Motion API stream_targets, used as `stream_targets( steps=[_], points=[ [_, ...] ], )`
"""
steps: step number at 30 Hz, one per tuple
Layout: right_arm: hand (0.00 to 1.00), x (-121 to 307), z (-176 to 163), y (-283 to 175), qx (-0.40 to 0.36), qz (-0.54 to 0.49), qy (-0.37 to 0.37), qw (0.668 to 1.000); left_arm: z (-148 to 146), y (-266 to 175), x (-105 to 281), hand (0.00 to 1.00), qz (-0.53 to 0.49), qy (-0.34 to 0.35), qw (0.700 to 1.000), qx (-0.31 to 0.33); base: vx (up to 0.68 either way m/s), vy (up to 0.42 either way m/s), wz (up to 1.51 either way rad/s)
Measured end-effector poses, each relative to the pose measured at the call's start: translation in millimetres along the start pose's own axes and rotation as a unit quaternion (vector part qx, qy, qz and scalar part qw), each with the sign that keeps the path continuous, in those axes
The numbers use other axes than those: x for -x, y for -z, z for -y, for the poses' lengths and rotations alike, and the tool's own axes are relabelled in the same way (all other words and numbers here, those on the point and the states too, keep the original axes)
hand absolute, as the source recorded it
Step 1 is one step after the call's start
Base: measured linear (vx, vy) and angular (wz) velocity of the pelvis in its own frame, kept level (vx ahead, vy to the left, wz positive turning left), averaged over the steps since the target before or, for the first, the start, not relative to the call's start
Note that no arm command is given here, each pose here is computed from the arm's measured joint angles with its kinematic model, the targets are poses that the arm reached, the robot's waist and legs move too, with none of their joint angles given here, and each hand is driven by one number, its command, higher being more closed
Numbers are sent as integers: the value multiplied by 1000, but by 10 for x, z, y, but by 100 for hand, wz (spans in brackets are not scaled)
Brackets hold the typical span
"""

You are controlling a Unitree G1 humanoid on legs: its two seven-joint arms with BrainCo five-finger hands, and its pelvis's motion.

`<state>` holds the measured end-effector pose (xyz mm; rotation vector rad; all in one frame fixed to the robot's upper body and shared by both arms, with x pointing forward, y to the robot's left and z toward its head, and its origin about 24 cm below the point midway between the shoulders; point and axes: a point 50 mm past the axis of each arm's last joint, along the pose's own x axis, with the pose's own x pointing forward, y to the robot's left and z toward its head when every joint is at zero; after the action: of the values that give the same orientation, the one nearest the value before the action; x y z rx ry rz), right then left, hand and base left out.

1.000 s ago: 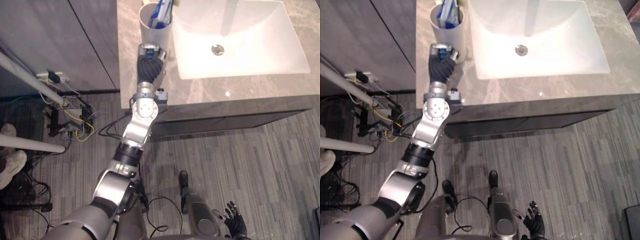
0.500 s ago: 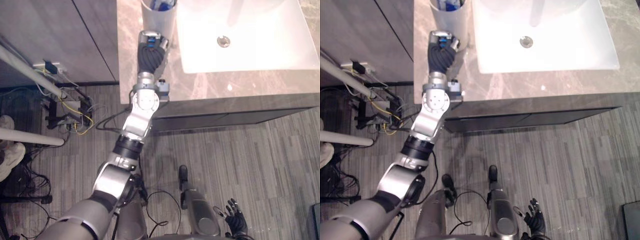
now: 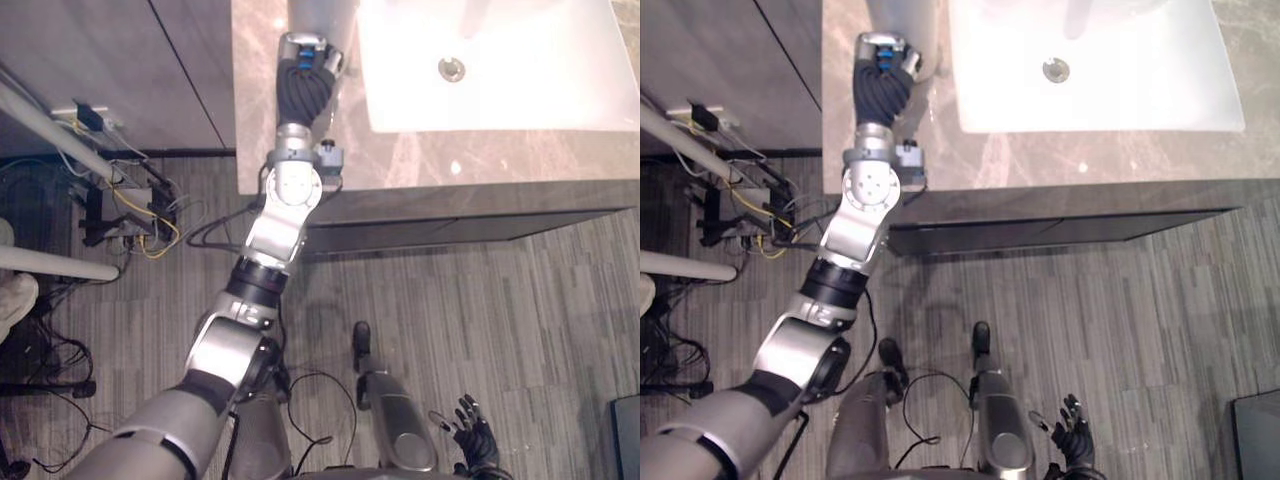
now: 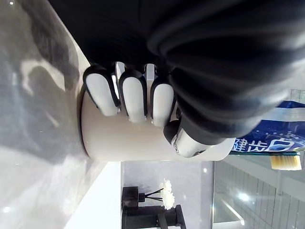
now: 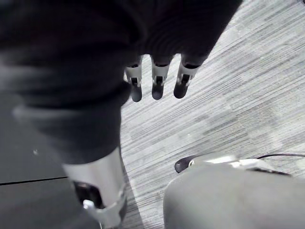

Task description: Organize washtable

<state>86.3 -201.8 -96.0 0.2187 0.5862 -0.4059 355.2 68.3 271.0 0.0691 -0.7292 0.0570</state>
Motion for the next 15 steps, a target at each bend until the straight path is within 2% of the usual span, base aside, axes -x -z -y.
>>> stream_targets(
  steps=[15],
  points=[
    [0,-36,-3,-49,1,10,-2,1000,47,-64,-71,100,4,0,1000,20,3,5,-1]
  ],
)
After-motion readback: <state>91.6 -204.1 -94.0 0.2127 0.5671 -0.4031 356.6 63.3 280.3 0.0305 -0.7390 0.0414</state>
